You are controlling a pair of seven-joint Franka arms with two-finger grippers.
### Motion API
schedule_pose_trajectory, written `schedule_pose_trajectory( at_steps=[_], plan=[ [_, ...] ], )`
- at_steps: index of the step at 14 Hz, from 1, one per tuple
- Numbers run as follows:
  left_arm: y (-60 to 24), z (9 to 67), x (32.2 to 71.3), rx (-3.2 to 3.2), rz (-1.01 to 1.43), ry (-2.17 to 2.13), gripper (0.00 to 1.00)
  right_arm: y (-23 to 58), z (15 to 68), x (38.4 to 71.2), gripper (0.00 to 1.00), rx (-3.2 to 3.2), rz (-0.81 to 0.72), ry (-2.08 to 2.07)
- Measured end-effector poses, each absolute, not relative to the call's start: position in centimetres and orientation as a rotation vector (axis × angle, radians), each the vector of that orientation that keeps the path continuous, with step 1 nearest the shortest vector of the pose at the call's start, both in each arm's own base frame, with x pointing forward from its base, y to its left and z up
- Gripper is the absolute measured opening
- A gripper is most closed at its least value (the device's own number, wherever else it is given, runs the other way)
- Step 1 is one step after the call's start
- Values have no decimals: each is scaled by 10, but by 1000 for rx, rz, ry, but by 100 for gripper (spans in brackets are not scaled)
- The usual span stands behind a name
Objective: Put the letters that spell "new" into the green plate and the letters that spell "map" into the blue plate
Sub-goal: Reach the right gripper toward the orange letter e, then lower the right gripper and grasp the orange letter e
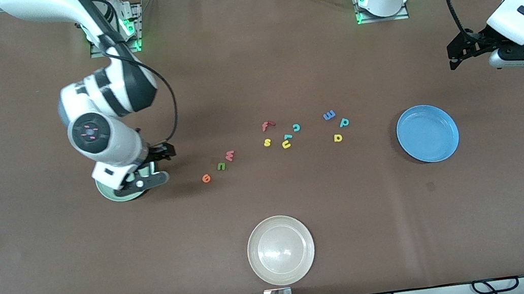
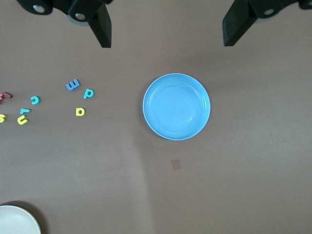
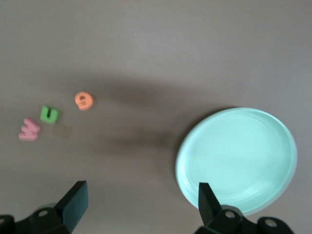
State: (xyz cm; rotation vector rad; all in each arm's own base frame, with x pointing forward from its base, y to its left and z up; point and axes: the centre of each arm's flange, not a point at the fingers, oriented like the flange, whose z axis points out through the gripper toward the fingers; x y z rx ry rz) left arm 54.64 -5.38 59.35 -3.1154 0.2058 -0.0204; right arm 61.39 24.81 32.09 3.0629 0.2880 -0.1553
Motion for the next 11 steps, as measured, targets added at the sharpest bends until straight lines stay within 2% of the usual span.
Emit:
schedule_pose_trajectory(
  at_steps=[5, 6, 7, 9, 10, 11],
  plan=[
    [-54, 593, 546, -3115, -20, 206, 100, 273, 252, 622, 100, 3078, -56, 326],
    [-54, 593, 546, -3115, -20, 206, 100, 283, 244, 619, 94, 3075, -57, 346],
    [-54, 593, 546, -3115, -20, 206, 100, 291, 238, 617, 94, 3071, -61, 364],
    [-54, 593, 546, -3115, -20, 206, 100, 306, 231, 615, 84, 3066, -60, 394],
    [-54, 593, 546, -3115, -20, 206, 100, 311, 228, 615, 84, 3064, -60, 406],
    [-54, 593, 546, -3115, -20, 206, 100, 317, 225, 614, 76, 3062, -57, 419]
  ],
)
